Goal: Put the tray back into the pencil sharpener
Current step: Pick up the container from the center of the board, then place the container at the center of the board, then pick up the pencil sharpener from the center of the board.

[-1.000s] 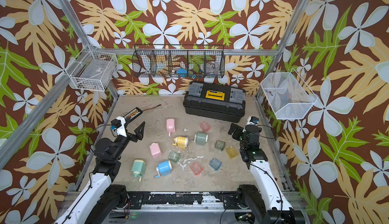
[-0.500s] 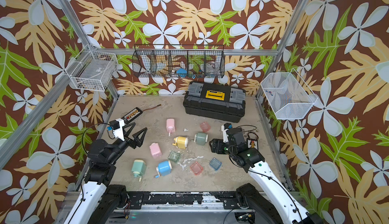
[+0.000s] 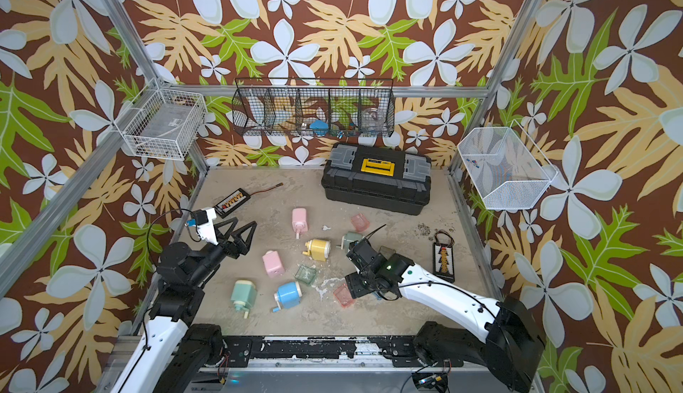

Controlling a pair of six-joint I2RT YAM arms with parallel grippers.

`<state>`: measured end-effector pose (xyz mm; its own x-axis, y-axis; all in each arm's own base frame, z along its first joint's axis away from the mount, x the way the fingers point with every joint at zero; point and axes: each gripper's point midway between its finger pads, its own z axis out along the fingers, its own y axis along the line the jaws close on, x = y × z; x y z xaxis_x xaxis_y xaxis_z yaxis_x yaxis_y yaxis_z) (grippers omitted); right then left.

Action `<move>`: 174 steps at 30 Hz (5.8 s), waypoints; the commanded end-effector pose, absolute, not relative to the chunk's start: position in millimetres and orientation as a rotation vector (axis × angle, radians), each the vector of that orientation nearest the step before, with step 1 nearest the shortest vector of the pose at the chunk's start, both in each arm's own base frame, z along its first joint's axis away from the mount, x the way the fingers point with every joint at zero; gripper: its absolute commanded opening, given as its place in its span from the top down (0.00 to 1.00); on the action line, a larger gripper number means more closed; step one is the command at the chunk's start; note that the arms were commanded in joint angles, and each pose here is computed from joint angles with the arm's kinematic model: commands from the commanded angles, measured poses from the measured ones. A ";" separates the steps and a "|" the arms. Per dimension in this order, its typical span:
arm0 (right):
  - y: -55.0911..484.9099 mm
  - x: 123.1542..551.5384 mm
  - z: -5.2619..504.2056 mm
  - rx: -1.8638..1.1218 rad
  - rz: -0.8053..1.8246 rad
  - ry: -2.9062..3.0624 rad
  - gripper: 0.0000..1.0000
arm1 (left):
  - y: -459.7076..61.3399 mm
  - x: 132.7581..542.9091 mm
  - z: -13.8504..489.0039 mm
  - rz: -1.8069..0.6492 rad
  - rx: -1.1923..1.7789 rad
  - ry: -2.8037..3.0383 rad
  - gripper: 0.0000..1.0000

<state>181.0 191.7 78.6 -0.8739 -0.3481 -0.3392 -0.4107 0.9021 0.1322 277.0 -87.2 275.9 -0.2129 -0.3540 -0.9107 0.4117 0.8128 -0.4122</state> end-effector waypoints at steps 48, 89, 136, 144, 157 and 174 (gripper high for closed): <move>239.6 229.7 142.0 -0.823 0.242 2.383 1.00 | -74.6 279.7 302.0 -0.573 0.056 1.600 0.11; 268.4 198.0 47.8 -1.966 0.121 1.984 0.53 | -69.2 309.3 295.2 -0.303 0.276 1.809 0.13; 192.4 269.3 185.2 -0.244 0.308 2.235 0.29 | -101.6 265.8 167.2 -0.444 -0.724 2.576 0.15; 171.7 261.6 184.5 -0.168 0.274 2.218 0.29 | -112.6 266.7 137.2 -0.312 -0.724 2.660 0.05; 156.8 254.6 179.6 -0.135 0.230 2.230 0.30 | -120.8 260.0 78.7 -0.021 -0.767 2.800 0.06; 154.2 246.3 172.9 -0.111 0.263 2.259 0.31 | -126.0 267.1 55.0 0.118 -0.679 2.861 0.47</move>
<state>247.6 154.8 173.1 -0.6396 0.0003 -0.7687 -0.1736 0.9741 0.1448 266.4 -127.3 55.7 -0.8652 -0.4580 -0.2043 -0.4700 0.8826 0.0120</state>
